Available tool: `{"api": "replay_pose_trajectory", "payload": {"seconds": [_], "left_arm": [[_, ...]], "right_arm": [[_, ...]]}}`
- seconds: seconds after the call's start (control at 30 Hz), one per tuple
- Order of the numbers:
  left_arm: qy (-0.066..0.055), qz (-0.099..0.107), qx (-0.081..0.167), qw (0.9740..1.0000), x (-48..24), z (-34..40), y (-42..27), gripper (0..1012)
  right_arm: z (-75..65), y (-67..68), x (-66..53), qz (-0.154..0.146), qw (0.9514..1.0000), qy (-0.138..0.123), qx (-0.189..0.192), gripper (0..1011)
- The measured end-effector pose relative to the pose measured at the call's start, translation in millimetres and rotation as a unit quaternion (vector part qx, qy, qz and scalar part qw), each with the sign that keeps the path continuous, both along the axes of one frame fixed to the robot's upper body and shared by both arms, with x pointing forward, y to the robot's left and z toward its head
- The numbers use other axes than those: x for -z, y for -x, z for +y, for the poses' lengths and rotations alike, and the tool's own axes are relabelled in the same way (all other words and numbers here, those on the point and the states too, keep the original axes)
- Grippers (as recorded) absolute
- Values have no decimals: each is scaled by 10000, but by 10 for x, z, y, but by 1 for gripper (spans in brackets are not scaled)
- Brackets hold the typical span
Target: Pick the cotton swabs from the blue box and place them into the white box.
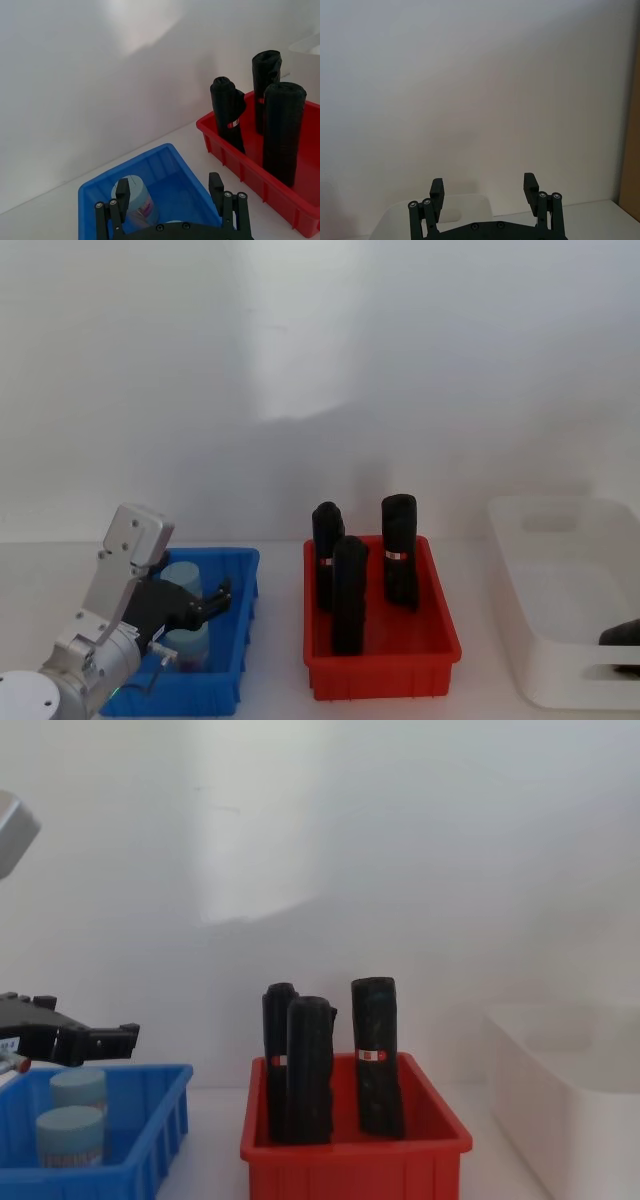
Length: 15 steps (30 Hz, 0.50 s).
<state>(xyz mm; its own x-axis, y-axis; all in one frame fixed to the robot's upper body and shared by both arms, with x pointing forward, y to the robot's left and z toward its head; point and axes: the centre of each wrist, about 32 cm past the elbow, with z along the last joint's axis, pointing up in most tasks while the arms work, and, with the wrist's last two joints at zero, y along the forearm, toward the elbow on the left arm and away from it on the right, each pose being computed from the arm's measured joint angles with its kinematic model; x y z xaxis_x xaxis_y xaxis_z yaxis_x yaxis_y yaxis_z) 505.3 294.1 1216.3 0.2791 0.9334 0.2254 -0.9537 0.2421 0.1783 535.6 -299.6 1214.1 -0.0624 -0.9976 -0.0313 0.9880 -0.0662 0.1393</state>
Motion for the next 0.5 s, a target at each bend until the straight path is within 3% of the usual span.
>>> {"api": "replay_pose_trajectory", "payload": {"seconds": [0.5], "left_arm": [[36,454,85,9989,62,140,19,1003]], "right_arm": [[0,0,0,0,10000,1,-1,1002]]}}
